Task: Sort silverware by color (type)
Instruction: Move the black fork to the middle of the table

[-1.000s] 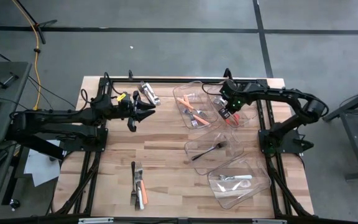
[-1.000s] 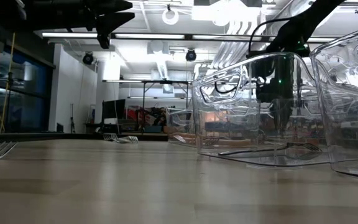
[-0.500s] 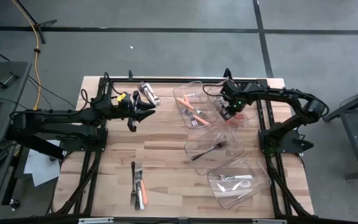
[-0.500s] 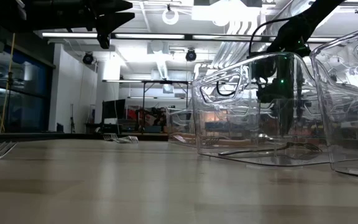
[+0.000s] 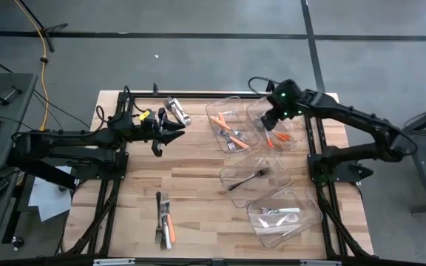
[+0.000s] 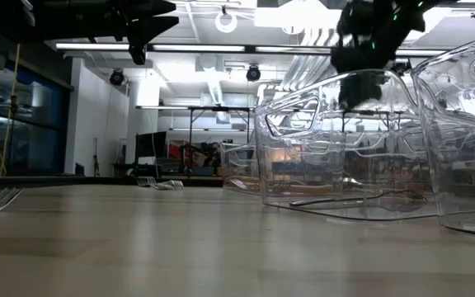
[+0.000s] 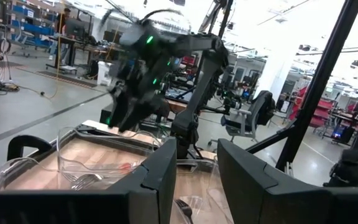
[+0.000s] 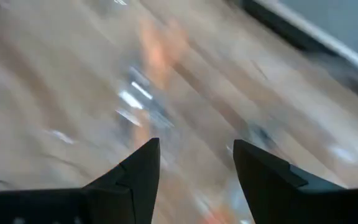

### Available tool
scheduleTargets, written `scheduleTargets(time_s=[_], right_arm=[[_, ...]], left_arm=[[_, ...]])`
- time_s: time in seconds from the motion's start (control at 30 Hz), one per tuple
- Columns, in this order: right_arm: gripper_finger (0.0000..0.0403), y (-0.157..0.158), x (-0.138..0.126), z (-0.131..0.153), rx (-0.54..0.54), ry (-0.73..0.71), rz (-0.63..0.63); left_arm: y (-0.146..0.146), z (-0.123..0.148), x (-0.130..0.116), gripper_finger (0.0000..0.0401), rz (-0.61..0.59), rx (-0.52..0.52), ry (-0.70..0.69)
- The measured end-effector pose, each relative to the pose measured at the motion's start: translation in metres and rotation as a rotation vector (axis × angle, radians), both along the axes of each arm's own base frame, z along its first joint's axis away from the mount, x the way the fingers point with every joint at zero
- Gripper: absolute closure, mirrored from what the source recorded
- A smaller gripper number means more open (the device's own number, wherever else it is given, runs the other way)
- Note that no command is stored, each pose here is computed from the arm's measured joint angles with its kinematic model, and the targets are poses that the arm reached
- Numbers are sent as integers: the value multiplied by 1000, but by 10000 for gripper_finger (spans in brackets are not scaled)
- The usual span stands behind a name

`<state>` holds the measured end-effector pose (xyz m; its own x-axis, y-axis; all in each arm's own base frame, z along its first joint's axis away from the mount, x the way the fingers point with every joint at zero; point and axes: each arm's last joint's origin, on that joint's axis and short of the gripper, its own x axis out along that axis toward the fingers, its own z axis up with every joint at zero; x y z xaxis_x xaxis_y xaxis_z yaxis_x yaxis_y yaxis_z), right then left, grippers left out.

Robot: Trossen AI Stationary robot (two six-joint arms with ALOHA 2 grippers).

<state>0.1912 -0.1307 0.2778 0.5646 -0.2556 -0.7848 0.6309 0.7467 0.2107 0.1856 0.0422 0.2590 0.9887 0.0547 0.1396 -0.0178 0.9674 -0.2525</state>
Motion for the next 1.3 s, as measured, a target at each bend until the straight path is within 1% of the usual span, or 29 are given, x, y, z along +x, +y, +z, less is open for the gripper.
scheduleTargets(time_s=[0.1,0.2,0.3,0.4,0.53,0.7,1.3], right_arm=[[214,11,8,24,-41,-239,85],[214,25,18,44,-117,-421,176],[214,40,30,57,-175,-548,264],[214,55,43,63,-208,-631,339],[214,72,59,61,-222,-659,395],[214,83,73,54,-240,-648,415],[214,83,75,53,-257,-651,395]], left_arm=[[0,0,0,295,-1,-3,0],[0,0,0,295,-9,-61,-4],[0,0,0,295,-10,-74,-4],[0,0,0,295,-6,-47,-2],[0,0,0,295,-3,-26,-1],[0,0,0,295,-3,-25,-1],[0,0,0,295,-1,-25,0]])
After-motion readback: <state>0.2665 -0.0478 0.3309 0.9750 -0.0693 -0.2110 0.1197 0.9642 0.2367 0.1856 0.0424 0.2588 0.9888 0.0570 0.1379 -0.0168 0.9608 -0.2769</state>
